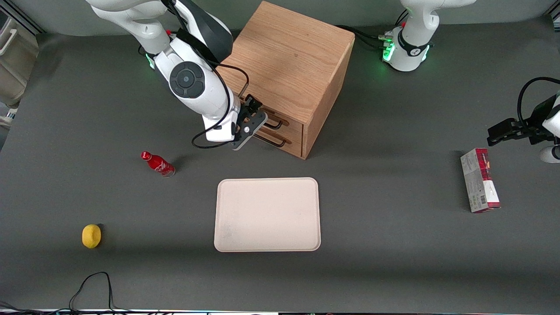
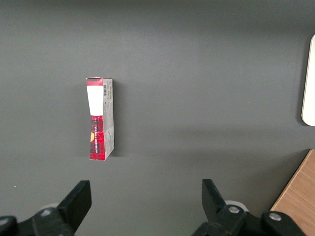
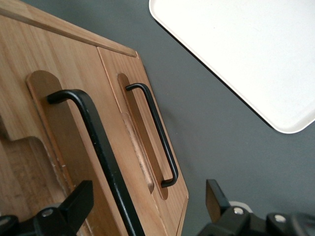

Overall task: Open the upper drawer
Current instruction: 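Pull the upper drawer outward from the cabinet with the right gripper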

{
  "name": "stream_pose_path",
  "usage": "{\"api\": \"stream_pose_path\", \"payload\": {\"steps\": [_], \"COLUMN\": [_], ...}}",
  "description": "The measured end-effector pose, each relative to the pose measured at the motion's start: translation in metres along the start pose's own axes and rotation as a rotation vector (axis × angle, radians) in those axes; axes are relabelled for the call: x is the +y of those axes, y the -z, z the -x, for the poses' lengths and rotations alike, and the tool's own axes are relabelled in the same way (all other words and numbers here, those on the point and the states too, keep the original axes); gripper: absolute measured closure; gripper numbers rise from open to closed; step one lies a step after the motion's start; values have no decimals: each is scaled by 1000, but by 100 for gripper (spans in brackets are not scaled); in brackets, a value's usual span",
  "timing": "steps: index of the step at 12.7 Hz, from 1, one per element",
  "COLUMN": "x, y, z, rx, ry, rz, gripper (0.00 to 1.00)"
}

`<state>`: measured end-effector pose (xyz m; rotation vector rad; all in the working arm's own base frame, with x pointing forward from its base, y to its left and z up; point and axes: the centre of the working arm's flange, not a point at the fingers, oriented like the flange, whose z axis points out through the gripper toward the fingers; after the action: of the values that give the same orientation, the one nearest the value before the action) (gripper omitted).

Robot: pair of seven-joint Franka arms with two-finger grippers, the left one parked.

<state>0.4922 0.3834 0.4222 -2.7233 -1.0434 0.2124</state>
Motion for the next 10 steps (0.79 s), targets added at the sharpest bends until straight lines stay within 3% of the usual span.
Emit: {"api": "stream_pose_path", "payload": {"steps": [10], "x": [13], "y": [-13], "z": [0], "rx": [-15], "ry": [0], "rz": [-11], "gripper": [0]}}
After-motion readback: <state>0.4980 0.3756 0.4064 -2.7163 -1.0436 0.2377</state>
